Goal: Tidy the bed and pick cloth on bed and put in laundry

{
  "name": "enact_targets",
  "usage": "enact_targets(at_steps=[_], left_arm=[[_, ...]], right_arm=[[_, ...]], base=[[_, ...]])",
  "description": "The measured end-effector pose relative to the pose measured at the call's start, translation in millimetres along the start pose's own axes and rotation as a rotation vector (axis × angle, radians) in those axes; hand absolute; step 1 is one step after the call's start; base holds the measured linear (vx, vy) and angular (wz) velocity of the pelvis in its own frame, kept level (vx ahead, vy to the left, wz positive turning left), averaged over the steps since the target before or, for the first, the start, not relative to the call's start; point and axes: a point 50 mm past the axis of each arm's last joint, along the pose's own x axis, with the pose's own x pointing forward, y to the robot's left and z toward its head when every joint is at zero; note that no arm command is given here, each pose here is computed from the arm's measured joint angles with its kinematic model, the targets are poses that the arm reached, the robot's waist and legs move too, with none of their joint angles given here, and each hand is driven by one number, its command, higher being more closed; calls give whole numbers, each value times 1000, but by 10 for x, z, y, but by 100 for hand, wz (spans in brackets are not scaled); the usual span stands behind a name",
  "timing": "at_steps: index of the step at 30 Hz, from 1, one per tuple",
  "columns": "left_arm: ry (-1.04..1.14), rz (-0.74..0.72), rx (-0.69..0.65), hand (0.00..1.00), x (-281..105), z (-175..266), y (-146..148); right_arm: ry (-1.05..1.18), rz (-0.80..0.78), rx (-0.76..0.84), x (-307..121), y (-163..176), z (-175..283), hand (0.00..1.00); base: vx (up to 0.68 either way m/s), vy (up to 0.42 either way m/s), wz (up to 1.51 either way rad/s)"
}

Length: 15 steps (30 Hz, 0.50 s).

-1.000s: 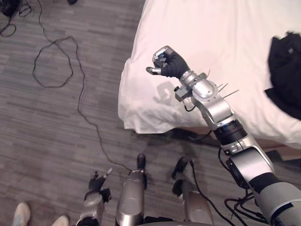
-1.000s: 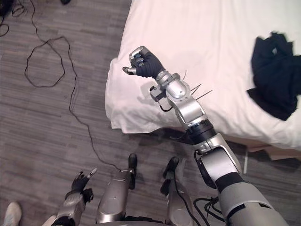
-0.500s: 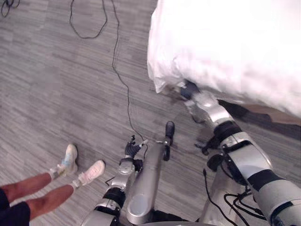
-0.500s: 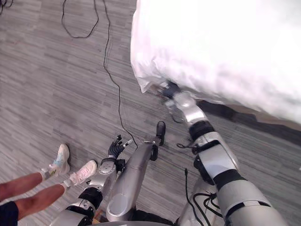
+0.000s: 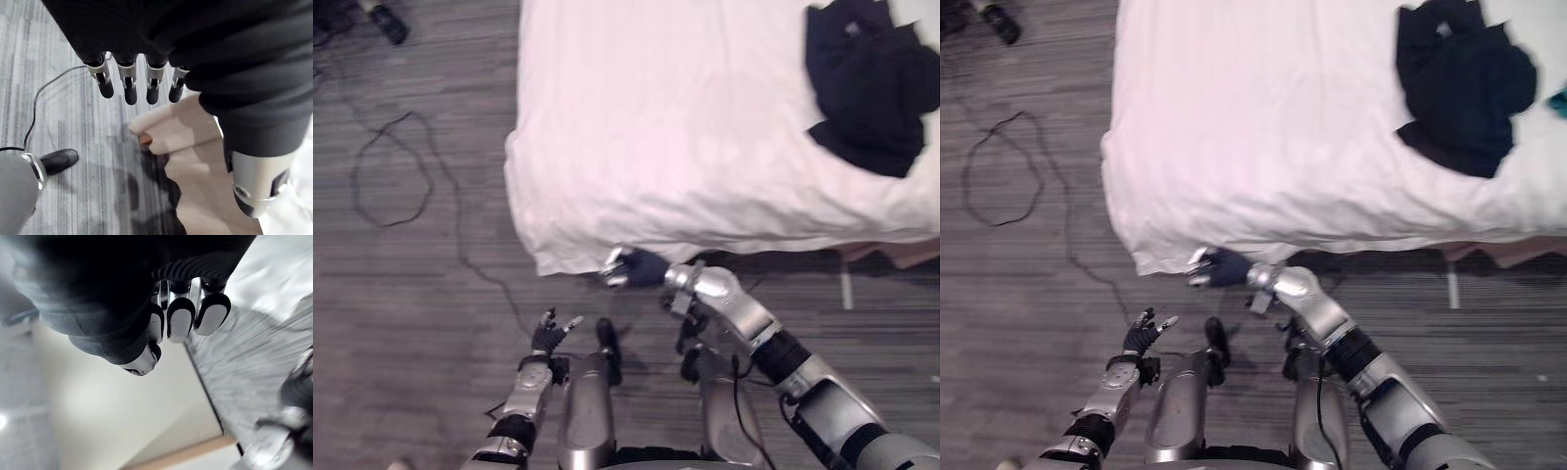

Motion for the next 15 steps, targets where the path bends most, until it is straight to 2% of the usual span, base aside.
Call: enact_targets(at_steps=[3,7,11,13,14,15], left_arm=[[68,-28,11,0,-28,-141,-3],[190,-51,62,0,-165,-481,34],[259,-50,113,0,-241,-649,79],[256,-54,113,0,-221,-619,61],[248,-56,111,0,-205,-590,47],[226,-64,105,0,-166,-516,0]], right_arm=[[-47,136,11,20,127,106,100],[-17,124,61,-24,91,72,100],[-77,-70,83,-24,-92,158,100],[-129,-268,63,-33,-418,265,100],[-140,-318,47,-48,-523,311,100],[-161,-428,-5,-110,-780,440,100]], base=[[100,25,-7],[47,67,-16],[-25,87,-3],[-124,56,13],[-162,51,14],[-194,53,14]])
